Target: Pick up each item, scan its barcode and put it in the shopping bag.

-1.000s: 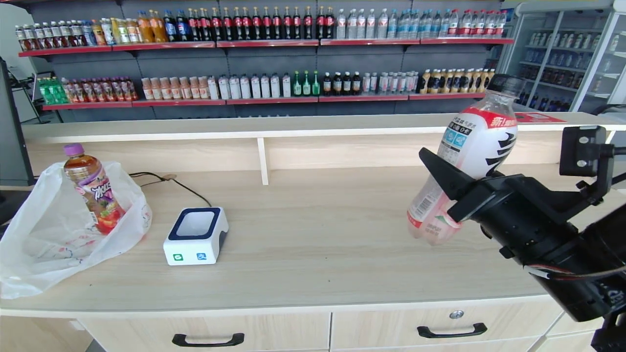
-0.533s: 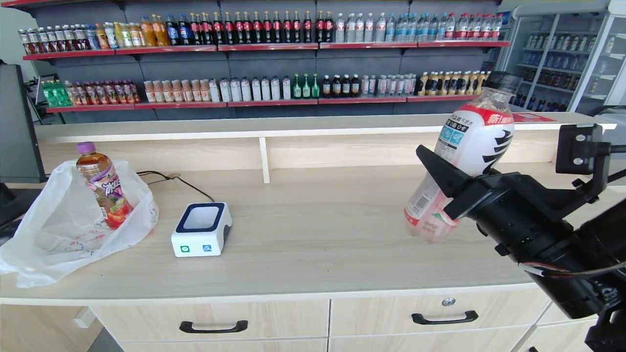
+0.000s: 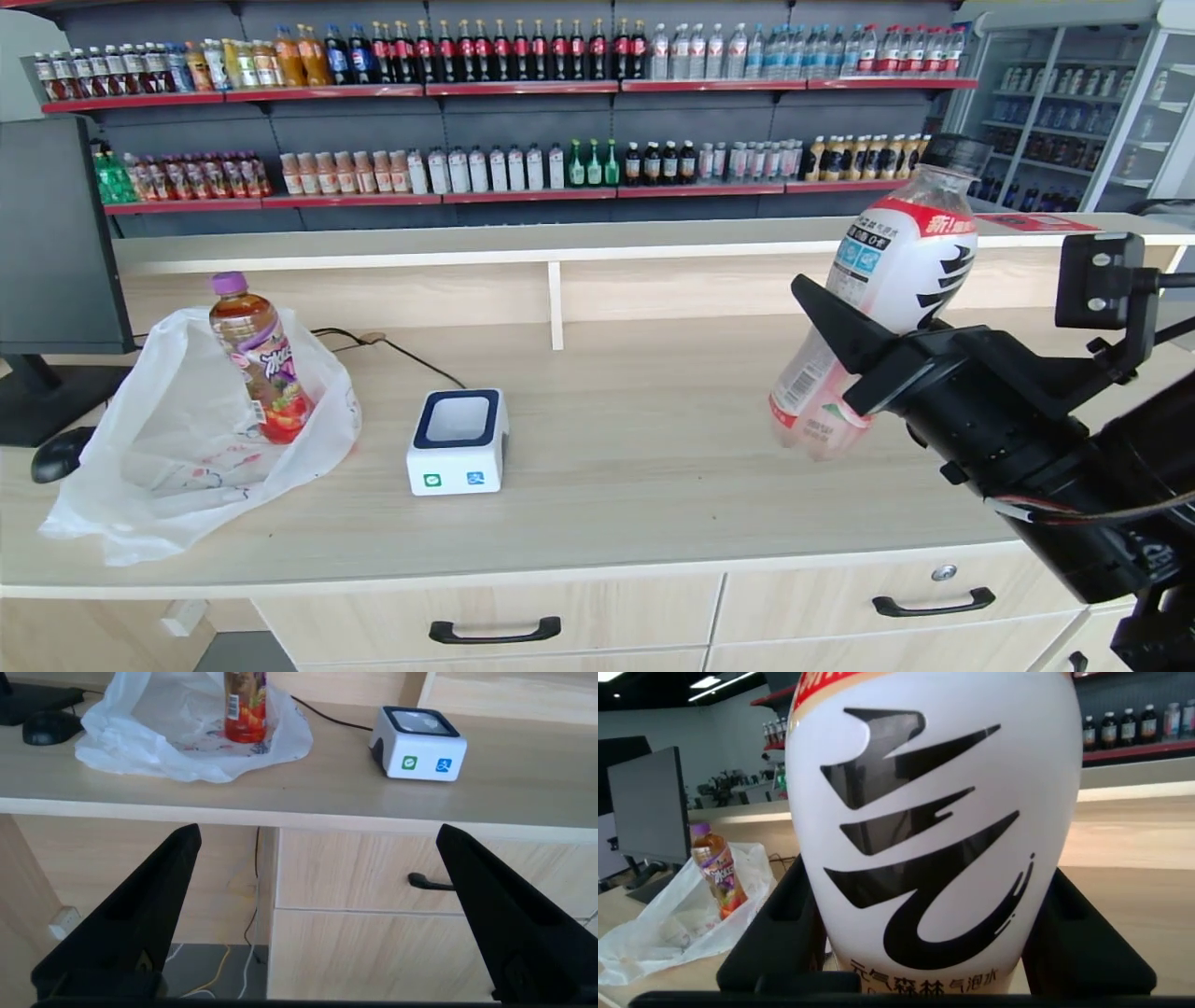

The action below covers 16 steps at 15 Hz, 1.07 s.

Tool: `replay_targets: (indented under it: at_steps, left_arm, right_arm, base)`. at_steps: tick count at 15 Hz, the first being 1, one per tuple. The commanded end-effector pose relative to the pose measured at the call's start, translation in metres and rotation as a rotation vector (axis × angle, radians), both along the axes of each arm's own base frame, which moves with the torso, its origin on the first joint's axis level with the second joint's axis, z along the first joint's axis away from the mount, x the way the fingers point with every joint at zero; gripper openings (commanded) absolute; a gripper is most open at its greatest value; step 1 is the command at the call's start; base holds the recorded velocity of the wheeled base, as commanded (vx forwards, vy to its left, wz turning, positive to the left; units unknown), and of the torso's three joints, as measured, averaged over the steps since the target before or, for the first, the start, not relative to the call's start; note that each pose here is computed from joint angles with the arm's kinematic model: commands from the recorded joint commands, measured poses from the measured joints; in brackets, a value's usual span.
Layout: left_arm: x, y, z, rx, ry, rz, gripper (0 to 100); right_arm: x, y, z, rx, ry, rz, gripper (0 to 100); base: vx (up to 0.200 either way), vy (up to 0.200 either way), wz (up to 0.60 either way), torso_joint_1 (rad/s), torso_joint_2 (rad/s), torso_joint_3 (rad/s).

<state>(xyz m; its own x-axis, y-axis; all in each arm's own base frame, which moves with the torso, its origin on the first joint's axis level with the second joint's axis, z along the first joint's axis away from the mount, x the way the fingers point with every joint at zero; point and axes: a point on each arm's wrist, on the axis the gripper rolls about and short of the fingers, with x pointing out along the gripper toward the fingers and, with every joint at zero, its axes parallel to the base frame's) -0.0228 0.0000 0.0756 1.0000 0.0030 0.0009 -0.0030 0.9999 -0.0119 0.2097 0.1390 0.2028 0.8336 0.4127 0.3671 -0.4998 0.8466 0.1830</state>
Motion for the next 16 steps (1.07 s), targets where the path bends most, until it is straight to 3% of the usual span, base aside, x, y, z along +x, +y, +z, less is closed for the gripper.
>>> replay_targets:
  at_steps: [1,8,16]
  left_arm:
    - [0.0,0.0,0.0,0.0,0.001,0.0,100]
    - [0.0,0.0,0.0,0.0,-0.002,-0.001,100]
    - [0.0,0.0,0.0,0.001,-0.002,0.0,100]
  right_arm:
    - [0.0,0.0,0.0,0.001,-0.001,0.0,0]
    - [0.007,0.006,-0.003,-0.023,-0.003,0.04,0]
    - [0.011,0.01,-0.001,-0.036,-0.024,0.067,0]
  base:
    - [0.0,0.2,0.0,-0.002,0.0,0.002]
    - [0.0,0.2,0.0,0.0,0.0,0.003]
    - [0.0,0.0,0.0,0.0,0.0,0.0]
